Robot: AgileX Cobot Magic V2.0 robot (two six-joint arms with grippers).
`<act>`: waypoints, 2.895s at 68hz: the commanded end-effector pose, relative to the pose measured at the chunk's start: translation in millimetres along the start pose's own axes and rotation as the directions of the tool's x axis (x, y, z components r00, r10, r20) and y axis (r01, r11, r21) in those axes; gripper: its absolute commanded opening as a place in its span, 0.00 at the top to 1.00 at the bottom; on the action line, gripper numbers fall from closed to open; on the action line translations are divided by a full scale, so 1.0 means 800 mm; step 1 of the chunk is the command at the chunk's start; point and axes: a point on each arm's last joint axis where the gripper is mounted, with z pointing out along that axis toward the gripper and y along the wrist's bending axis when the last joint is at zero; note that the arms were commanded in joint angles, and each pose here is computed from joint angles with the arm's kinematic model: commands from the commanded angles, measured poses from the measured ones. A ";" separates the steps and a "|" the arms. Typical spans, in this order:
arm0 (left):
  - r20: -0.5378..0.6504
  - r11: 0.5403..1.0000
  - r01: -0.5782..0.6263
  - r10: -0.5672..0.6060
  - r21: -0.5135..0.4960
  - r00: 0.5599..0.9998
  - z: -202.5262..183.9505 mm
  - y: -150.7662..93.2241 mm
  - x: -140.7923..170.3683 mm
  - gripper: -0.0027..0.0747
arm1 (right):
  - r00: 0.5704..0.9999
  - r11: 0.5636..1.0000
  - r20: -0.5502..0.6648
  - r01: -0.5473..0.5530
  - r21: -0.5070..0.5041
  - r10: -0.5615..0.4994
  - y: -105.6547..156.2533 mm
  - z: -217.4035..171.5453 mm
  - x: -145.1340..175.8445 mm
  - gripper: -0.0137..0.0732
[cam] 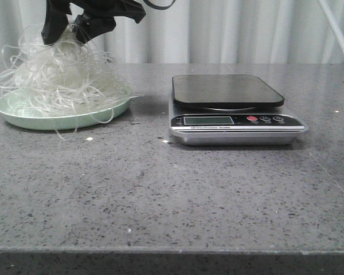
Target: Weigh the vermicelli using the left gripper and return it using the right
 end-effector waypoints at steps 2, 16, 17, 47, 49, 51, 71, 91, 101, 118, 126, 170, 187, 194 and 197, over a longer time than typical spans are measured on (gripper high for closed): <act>0.105 0.999 0.027 -0.024 -0.026 0.994 -0.002 0.005 -0.021 0.79 | 0.989 1.000 0.150 0.015 -0.027 -0.011 0.016 -0.048 -0.036 0.29; 0.105 0.999 0.027 -0.024 -0.026 0.994 -0.002 0.005 -0.021 0.79 | 0.982 0.999 0.187 0.034 0.002 -0.034 0.011 -0.080 -0.048 0.26; 0.105 0.999 0.027 -0.024 -0.026 0.994 -0.002 0.005 -0.021 0.79 | 0.982 0.999 0.187 0.034 0.004 -0.035 0.010 -0.081 -0.049 0.26; 0.105 0.999 0.027 -0.024 -0.026 0.994 -0.002 0.005 -0.021 0.79 | 0.977 0.986 0.213 -0.019 0.168 -0.017 -0.056 -0.235 -0.070 0.30; 0.105 0.999 0.027 -0.024 -0.026 0.994 -0.002 0.005 -0.021 0.79 | 0.976 0.983 0.219 -0.026 0.180 -0.014 -0.060 -0.248 -0.070 0.32; 0.105 0.999 0.027 -0.024 -0.026 0.994 -0.002 0.005 -0.021 0.79 | 0.976 0.981 0.216 -0.032 0.189 -0.009 -0.063 -0.255 -0.069 0.35; 0.105 0.999 0.027 -0.024 -0.026 0.994 -0.002 0.005 -0.021 0.79 | 0.973 0.937 0.226 -0.120 0.329 0.045 -0.115 -0.347 -0.056 0.61; 0.105 0.999 0.027 -0.024 -0.026 0.994 -0.002 0.005 -0.021 0.79 | 0.957 0.875 0.276 -0.210 0.436 0.092 -0.139 -0.388 -0.008 0.67; 0.105 0.999 0.027 -0.024 -0.026 0.994 -0.002 0.005 -0.021 0.79 | 0.951 0.842 0.304 -0.212 0.497 0.060 -0.136 -0.392 0.034 0.67; 0.106 0.999 0.043 -0.040 -0.023 0.994 -0.002 0.004 -0.021 0.79 | 0.939 0.793 0.344 -0.187 0.580 -0.030 -0.121 -0.396 0.120 0.67; 0.106 0.998 0.053 -0.051 -0.021 0.993 -0.002 0.004 -0.021 0.79 | 0.920 0.783 0.385 -0.191 0.593 -0.067 -0.111 -0.397 0.160 0.67; 0.106 0.998 0.053 -0.051 -0.021 0.993 -0.002 0.004 -0.021 0.79 | 0.782 0.746 0.557 -0.188 0.638 -0.279 -0.065 -0.400 0.334 0.67; 0.106 0.998 0.053 -0.051 -0.021 0.993 -0.002 0.004 -0.021 0.79 | 0.761 0.745 0.575 -0.189 0.640 -0.300 -0.062 -0.400 0.348 0.67; 0.106 0.998 0.053 -0.051 -0.021 0.993 -0.002 0.004 -0.021 0.79 | 0.767 0.746 0.570 -0.189 0.639 -0.294 -0.062 -0.400 0.349 0.67; 0.106 0.998 0.053 -0.051 -0.021 0.993 -0.002 0.004 -0.021 0.79 | 0.769 0.746 0.568 -0.188 0.639 -0.293 -0.062 -0.399 0.349 0.67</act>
